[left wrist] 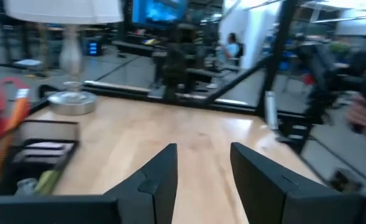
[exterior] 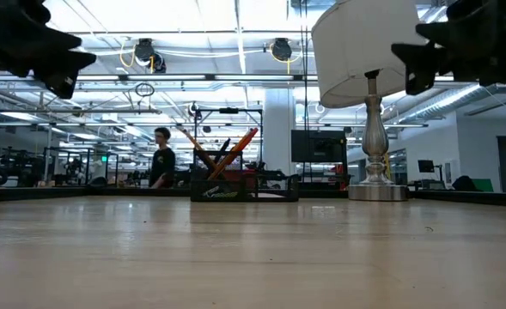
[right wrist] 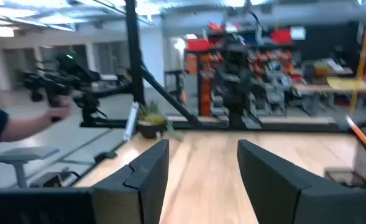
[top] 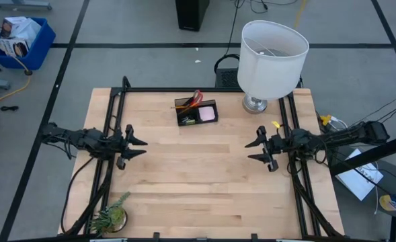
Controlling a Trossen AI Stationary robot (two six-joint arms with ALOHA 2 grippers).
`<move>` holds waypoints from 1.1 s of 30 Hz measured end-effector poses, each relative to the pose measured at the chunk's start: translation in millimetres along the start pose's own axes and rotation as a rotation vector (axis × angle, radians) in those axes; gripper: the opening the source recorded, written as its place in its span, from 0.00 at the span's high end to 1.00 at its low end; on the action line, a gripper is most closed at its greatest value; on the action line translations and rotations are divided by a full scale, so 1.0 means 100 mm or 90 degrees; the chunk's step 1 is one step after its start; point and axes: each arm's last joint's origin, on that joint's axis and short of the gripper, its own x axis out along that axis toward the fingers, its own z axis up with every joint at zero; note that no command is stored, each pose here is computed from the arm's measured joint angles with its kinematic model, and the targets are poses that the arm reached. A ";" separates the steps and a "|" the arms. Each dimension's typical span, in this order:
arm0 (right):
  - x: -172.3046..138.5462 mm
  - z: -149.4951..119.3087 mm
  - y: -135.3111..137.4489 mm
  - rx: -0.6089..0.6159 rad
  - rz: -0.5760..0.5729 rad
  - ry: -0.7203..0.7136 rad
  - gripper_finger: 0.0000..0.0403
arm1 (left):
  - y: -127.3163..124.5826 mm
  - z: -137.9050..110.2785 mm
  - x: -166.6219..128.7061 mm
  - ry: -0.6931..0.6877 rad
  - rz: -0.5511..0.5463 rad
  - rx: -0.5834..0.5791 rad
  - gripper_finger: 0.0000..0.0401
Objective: Pick and place office supplies into organizer
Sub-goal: Return to Home Position
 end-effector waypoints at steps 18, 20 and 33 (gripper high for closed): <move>-0.02 -0.01 -0.08 0.026 -0.033 0.010 0.55 | 0.05 -0.04 0.00 0.022 0.093 0.043 0.62; -0.02 -0.01 -0.08 0.026 -0.033 0.010 0.55 | 0.05 -0.04 0.00 0.023 0.093 0.055 0.62; -0.02 -0.01 -0.08 0.026 -0.033 0.010 0.55 | 0.05 -0.06 0.00 0.031 0.093 0.059 0.62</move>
